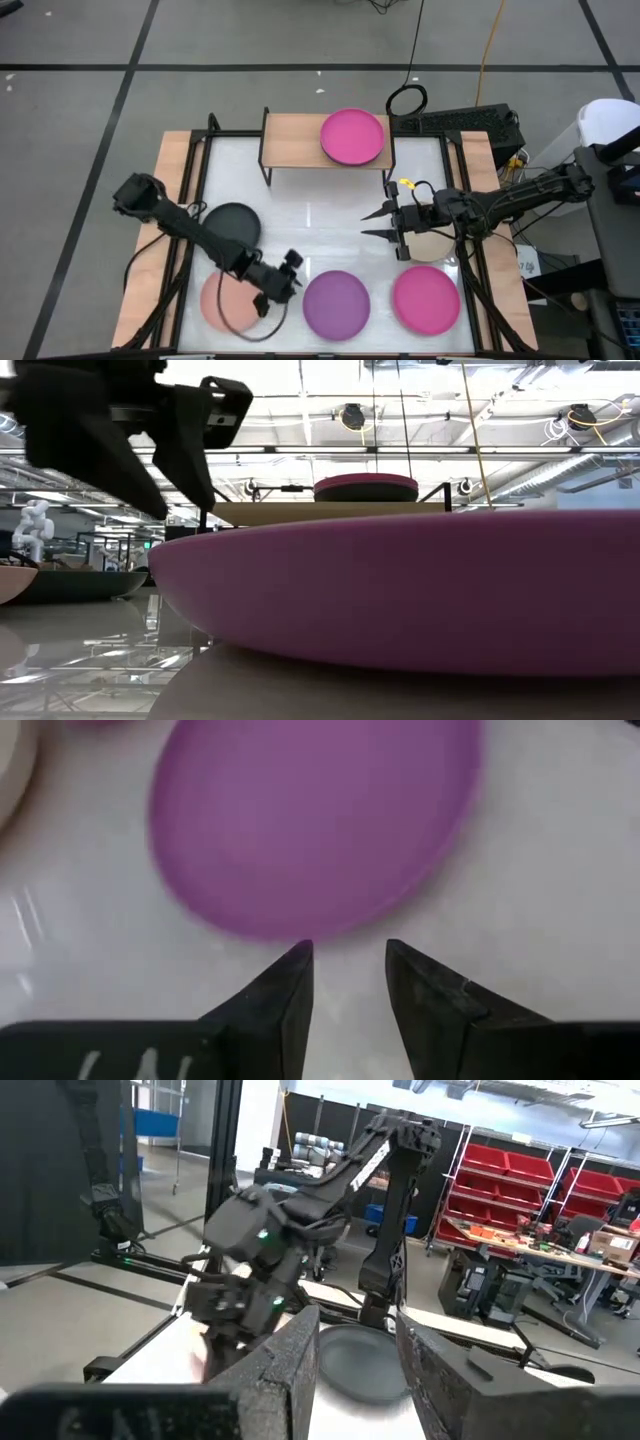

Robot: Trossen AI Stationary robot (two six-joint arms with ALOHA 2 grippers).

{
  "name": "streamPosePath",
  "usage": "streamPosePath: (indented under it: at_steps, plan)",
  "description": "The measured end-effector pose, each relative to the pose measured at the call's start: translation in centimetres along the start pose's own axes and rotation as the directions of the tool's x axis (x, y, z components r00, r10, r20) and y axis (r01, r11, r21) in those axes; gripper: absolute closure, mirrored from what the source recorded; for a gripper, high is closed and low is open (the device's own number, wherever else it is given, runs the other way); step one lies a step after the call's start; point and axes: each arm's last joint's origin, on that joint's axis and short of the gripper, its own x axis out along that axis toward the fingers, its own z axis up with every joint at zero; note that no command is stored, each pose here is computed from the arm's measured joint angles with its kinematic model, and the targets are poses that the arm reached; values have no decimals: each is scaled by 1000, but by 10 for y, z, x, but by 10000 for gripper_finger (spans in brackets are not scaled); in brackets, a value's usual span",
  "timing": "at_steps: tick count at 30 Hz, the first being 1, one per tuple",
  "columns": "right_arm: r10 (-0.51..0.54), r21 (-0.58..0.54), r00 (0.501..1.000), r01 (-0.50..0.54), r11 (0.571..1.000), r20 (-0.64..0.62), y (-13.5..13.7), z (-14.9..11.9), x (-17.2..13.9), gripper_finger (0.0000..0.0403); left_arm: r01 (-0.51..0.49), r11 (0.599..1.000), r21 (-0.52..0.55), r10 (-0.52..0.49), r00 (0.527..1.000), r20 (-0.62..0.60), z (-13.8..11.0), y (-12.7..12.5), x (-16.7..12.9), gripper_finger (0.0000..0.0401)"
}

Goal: Place and stack plates onto a shelf
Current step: Stack the violet plate on top of the pink plate on the shelf

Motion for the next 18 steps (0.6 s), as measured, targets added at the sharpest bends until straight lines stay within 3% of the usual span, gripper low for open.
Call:
streamPosePath:
  at_steps: [7,18]
  plan:
    - [2,25,1000,-2,1000,-10,0,-1,0,287,-33,973,229,16,997,75,8,-25,22,268]
    - [-6,34,999,5,999,38,1,-8,-2,287,-46,931,363,14,996,90,10,-27,21,268]
